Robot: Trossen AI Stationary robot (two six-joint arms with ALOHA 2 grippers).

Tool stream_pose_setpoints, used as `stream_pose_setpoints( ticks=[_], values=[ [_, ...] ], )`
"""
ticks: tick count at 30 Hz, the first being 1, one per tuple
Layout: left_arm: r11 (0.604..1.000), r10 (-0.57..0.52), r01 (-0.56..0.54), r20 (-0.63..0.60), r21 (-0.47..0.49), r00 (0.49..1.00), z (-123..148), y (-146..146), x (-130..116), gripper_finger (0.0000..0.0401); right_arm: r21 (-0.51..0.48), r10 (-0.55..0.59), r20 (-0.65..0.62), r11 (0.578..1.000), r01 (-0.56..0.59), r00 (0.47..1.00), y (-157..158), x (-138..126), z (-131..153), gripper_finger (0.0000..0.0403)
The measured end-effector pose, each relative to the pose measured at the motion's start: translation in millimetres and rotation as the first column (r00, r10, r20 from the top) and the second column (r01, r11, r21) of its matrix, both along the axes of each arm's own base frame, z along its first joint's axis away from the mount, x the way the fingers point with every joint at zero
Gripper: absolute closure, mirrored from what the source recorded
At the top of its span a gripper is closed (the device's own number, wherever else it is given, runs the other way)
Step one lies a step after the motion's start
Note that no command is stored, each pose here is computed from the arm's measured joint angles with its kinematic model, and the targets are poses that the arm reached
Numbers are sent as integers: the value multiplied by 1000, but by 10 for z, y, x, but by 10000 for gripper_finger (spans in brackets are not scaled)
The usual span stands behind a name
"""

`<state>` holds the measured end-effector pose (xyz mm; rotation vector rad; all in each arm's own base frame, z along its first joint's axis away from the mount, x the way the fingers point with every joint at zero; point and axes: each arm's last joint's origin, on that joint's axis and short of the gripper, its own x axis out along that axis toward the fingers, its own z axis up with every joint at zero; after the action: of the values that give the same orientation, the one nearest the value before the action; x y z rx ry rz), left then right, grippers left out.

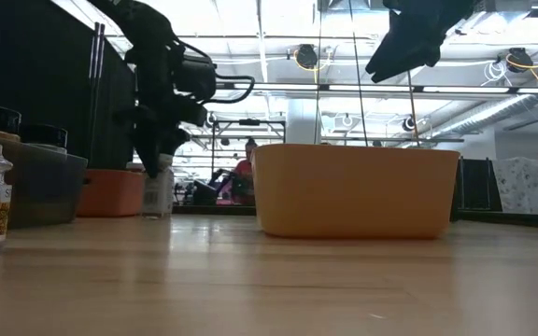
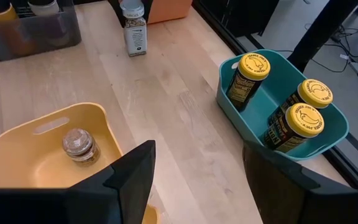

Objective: Sort spices by type
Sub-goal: Put the top white spice bottle into the orange bin

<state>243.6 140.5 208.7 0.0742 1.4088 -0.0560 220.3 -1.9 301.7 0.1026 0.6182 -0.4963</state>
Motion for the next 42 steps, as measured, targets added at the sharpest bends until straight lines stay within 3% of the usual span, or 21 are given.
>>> stream_pose_setpoints(
  ticks=[3,9,12,14,16,19,23,25,26,31,36,42],
  values=[
    [1000,-26,25,-47,-19,999,109,-91,-1,198,2,-1,1,1000,1,1000,0,0,0,176],
    [997,-76,77,-80,9,994,572,-294,-48,198,3,-2,14,1000,2,1000,0,8,10,176],
    [995,-53,55,-27,85,998,859,-333,-130,198,3,-2,16,1000,2,1000,0,9,12,176],
    [983,54,-53,3,177,999,1007,-295,-247,198,3,-2,16,1000,2,1000,0,9,12,176],
    [948,190,-200,65,248,980,1122,-200,-363,198,3,-2,16,1000,2,1000,0,9,12,176],
    [878,398,-421,140,228,907,1229,-86,-568,198,2,-1,16,1000,1,1000,0,9,12,176],
    [681,687,-716,206,152,697,1267,105,-791,198,2,-1,16,1000,1,1000,0,9,12,176],
    [565,786,-813,211,140,582,1251,189,-888,198,2,-1,17,1000,1,1000,0,9,12,176],
    [527,813,-840,212,130,542,1243,224,-925,198,2,-1,17,1000,1,1000,0,9,12,176],
    [490,855,-864,131,114,502,1074,270,-1030,198,11,-9,21,1000,8,1000,0,9,12,176],
    [497,865,-865,47,69,500,832,246,-1068,198,10,-9,21,1000,9,1000,0,9,12,176],
    [433,894,-900,102,51,435,639,297,-1029,198,18,-19,27,1000,18,999,0,9,12,176]
  ],
)
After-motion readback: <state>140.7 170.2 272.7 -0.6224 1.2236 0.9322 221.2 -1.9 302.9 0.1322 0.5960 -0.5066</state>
